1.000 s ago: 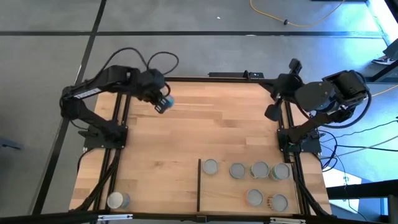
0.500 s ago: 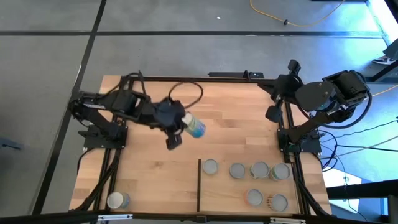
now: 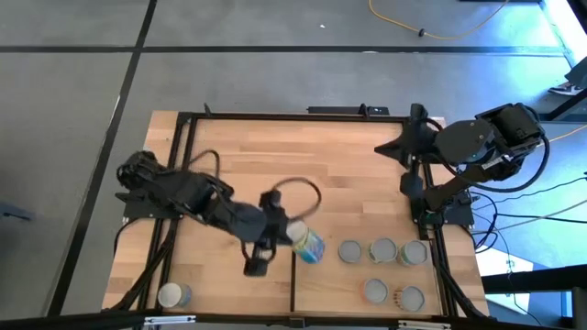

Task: Pick and place cans onto a shelf
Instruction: Put the top blue canned cherries on the shelf aligned with the other green tuna can

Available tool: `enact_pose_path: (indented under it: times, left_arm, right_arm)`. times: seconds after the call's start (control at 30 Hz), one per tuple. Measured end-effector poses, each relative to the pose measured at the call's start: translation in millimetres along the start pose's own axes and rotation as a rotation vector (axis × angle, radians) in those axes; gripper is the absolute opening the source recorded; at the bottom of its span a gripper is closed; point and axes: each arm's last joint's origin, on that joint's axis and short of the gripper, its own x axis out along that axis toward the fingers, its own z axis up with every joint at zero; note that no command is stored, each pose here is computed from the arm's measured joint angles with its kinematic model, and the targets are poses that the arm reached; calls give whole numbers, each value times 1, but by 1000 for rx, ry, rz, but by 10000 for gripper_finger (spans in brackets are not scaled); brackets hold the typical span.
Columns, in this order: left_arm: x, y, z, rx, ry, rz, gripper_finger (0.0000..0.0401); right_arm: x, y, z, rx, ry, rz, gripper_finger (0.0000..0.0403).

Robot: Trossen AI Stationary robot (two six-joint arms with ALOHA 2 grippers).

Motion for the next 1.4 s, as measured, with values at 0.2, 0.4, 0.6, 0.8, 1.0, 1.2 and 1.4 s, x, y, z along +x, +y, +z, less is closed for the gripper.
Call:
enact_pose_path:
  times: [0.2,0.4,0.6,0.8,1.0,1.2,1.4]
  left_arm:
    - [40,-20,-7,104,47,-74,0]
    - [55,-33,-6,168,-9,-123,0]
    - [66,-39,-12,188,33,-135,0]
    - [78,-43,-25,212,136,-151,0]
    - [87,-42,-31,204,187,-129,0]
    - [94,-44,-34,201,216,-169,0]
    - [95,-44,-34,196,230,-197,0]
  right_arm:
    - [0,1,0,5,6,28,10]
    - [0,1,0,32,6,28,10]
    - [0,1,0,44,6,28,10]
    - [0,1,0,57,6,28,10]
    - [0,1,0,57,6,28,10]
    - [0,1,0,57,6,28,10]
    - [0,1,0,56,6,28,10]
